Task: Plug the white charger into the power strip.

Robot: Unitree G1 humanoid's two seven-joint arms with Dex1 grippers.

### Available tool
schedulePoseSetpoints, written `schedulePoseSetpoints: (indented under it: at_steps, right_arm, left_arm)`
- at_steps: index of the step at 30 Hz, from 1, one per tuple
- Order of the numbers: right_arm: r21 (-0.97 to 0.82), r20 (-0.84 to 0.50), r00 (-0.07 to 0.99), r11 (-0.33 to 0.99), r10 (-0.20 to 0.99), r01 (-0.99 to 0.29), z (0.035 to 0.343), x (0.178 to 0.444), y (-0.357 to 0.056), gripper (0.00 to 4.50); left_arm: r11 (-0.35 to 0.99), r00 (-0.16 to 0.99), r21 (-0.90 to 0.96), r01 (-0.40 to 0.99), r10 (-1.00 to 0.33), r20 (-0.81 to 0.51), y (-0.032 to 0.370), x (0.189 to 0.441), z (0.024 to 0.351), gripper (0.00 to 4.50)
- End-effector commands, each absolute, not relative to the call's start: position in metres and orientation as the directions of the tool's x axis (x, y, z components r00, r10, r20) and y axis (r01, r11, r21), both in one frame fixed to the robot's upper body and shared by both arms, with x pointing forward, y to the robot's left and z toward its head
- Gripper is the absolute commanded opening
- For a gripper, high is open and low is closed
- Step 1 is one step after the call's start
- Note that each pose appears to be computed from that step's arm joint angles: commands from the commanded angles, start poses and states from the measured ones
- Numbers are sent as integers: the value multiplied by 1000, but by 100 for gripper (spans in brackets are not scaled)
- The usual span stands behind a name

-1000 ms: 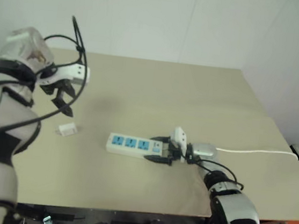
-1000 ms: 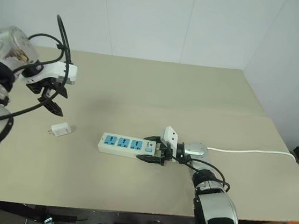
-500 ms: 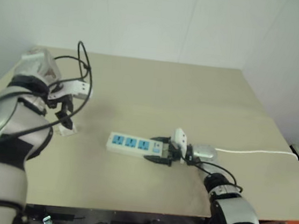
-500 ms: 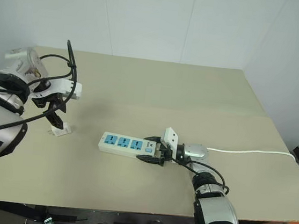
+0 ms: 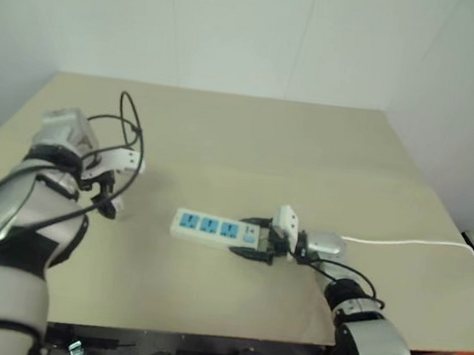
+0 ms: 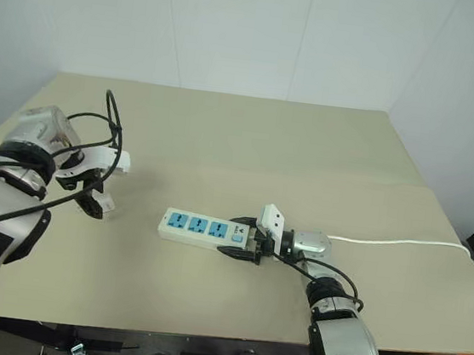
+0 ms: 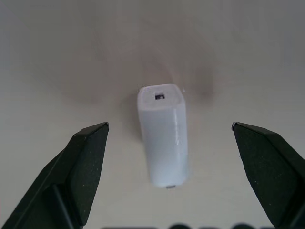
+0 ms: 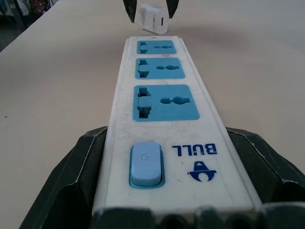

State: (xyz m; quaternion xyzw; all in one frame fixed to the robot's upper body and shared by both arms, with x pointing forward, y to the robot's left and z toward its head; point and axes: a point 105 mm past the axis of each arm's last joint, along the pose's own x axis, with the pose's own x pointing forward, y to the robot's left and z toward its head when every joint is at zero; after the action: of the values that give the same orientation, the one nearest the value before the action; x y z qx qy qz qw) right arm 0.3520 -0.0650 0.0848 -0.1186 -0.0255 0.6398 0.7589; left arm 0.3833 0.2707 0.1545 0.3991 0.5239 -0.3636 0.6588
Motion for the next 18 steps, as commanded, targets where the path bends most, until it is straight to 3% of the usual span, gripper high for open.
schedulePoseSetpoints:
  at_steps: [1, 12, 15, 18]
  right_arm:
    - [-170, -141, 184, 159, 973, -973, 73, 347, -71, 341]
    - [-161, -138, 199, 176, 970, -971, 69, 342, -76, 341]
    - [-159, -138, 201, 178, 970, -971, 69, 341, -76, 341]
    - [-157, -138, 201, 179, 970, -971, 69, 341, -76, 341]
  left_arm:
    - [425, 242, 199, 883, -49, -969, 271, 389, 155, 450]
    - [415, 266, 225, 882, -43, -963, 265, 394, 146, 450]
    - [412, 273, 231, 881, -47, -961, 263, 396, 143, 389]
    - [409, 290, 248, 878, -44, -956, 263, 398, 141, 296]
